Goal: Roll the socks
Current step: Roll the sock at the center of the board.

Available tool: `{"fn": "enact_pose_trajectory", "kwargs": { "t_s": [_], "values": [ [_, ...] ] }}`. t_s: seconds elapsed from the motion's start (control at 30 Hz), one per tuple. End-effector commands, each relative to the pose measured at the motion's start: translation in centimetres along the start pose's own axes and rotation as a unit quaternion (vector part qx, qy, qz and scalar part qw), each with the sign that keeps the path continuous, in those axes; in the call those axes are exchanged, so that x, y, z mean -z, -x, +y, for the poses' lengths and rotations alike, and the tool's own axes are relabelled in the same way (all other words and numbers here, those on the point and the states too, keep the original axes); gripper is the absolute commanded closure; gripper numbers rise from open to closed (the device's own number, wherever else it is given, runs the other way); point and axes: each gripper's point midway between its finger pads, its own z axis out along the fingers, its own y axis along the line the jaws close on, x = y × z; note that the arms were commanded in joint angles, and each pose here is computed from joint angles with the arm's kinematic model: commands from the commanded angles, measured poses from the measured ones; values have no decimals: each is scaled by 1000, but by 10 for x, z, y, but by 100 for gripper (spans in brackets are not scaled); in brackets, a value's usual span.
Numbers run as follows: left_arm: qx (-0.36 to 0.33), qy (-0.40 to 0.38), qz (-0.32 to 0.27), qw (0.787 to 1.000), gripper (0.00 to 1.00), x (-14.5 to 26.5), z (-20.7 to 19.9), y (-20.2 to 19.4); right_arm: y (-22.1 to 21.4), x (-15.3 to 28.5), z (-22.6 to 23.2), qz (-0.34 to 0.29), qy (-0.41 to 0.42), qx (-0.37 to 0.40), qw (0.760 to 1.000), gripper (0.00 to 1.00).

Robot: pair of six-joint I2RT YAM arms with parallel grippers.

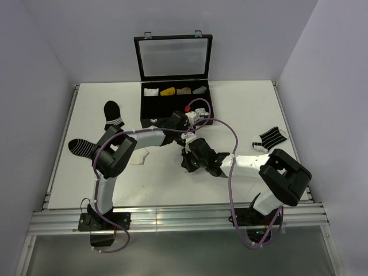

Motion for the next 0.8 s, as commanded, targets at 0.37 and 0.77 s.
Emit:
{"fn": "enact_pose_trajectory", "kwargs": {
  "t_s": [0.37, 0.77],
  "values": [
    [73, -53, 117, 989, 61, 19, 15, -92, -33, 7, -9, 56, -19, -2, 998, 100],
    [33, -22, 145, 989, 63, 12, 21, -102, -31, 8, -9, 52, -16, 1, 999, 100]
  ]
}}
